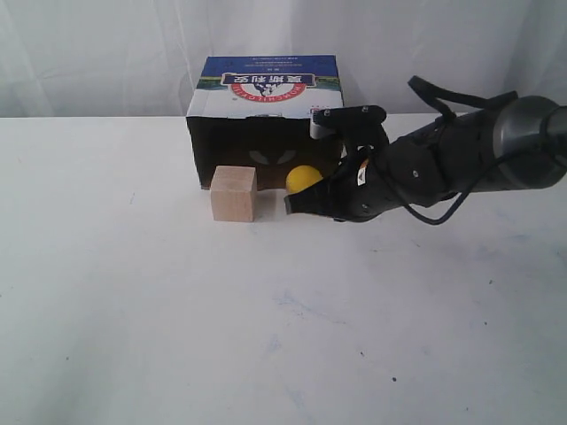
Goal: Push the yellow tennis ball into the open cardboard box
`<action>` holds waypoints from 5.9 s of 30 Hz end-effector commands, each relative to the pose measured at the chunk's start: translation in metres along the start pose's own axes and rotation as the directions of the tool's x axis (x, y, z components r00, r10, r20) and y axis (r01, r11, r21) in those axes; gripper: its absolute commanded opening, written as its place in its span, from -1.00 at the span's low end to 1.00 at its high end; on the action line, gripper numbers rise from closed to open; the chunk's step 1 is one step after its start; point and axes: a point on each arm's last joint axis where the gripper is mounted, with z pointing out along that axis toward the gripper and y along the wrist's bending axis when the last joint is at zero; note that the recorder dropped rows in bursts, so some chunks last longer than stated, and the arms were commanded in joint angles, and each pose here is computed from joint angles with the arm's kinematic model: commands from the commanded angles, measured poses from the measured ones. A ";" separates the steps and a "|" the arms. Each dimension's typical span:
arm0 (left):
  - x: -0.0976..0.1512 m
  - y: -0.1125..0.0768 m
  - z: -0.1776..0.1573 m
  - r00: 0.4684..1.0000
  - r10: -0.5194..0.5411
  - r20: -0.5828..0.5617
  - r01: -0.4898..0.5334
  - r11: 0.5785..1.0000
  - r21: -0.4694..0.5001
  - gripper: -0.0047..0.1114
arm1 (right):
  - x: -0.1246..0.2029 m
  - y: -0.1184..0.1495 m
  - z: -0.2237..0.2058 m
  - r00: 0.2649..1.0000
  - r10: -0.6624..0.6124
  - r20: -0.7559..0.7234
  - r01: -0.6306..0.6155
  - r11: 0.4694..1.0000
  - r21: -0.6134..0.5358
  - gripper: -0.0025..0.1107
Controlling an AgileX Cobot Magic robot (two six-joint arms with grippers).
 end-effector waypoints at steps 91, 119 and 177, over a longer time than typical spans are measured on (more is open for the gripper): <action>0.020 0.010 -0.003 0.810 0.534 -0.241 -0.544 0.839 0.029 -0.92 | -0.040 -0.181 -0.210 0.855 0.141 0.498 -0.396 0.799 0.453 -0.96; 0.020 0.010 -0.003 0.810 0.534 -0.241 -0.544 0.839 0.029 -0.92 | 0.155 -0.049 -0.417 0.371 0.016 0.929 -0.620 0.749 0.235 -0.96; 0.020 0.010 -0.003 0.807 0.539 -0.240 -0.550 0.835 0.028 -0.92 | 0.239 -0.082 -0.236 0.856 -0.017 0.517 -0.275 0.832 0.482 -0.96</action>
